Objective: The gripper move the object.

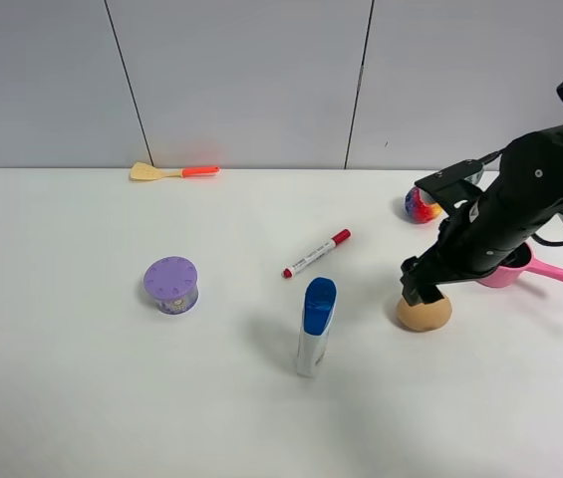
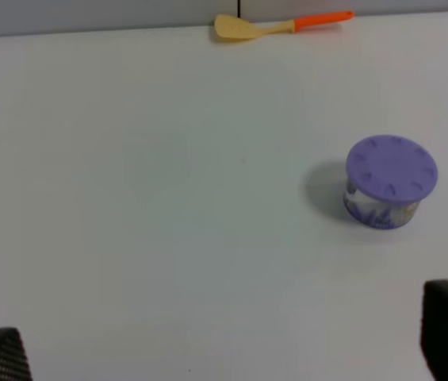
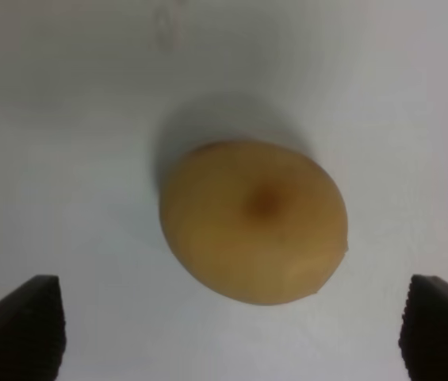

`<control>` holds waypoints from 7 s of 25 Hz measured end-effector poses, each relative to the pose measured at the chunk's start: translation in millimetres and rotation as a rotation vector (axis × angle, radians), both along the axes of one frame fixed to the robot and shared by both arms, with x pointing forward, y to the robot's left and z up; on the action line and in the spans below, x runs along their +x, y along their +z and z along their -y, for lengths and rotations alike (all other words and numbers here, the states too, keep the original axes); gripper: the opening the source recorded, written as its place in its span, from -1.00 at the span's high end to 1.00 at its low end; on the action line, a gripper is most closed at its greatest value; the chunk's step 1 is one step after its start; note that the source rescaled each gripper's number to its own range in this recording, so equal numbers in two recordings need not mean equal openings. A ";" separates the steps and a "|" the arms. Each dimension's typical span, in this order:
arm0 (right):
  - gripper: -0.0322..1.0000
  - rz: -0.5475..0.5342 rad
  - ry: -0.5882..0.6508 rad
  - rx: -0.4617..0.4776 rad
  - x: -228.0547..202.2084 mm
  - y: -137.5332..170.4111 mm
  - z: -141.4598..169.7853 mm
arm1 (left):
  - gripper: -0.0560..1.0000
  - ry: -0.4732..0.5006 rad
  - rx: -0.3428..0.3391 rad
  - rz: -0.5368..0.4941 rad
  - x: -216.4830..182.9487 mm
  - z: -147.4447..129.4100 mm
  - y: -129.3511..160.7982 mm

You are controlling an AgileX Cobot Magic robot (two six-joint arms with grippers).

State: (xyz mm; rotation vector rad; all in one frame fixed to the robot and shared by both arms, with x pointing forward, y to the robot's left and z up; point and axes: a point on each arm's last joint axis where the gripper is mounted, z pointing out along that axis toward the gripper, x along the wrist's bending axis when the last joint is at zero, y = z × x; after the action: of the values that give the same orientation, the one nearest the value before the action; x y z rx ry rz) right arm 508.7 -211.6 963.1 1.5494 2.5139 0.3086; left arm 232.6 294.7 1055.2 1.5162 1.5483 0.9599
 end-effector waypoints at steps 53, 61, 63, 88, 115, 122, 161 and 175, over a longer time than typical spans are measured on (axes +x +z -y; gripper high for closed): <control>0.91 0.003 -0.062 0.007 12.1 7.5 11.9 | -1.00 0.000 0.000 0.000 0.0 0.0 0.0; 0.93 0.286 -0.006 0.114 23.5 105.9 -10.9 | -1.00 0.000 0.000 0.000 0.0 0.0 0.0; 0.93 0.342 0.034 0.140 27.1 118.7 -25.6 | -1.00 0.000 0.000 0.000 0.0 0.0 0.0; 0.94 0.327 0.258 0.183 165.1 -45.2 -206.7 | -1.00 0.000 0.000 0.000 0.0 0.0 0.0; -1.00 0.173 0.197 0.153 160.2 -32.3 -187.2 | -1.00 0.000 0.000 0.000 0.0 0.0 0.0; -1.00 0.083 0.212 0.161 114.7 81.6 -164.0 | -1.00 0.000 0.000 0.000 0.0 0.0 0.0; -1.00 0.508 -0.554 0.050 -189.6 195.5 104.6 | -1.00 0.000 0.000 0.000 0.0 0.0 0.0; -1.00 0.707 -0.333 0.130 -239.2 148.8 85.9 | -1.00 0.000 0.000 0.000 0.0 0.0 0.0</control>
State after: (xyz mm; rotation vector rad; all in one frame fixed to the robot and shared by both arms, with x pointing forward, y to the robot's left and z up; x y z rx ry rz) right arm 269.4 -297.5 1111.9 1.5159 1.7006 0.8120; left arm 232.6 294.7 1055.2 1.5162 1.5483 0.9599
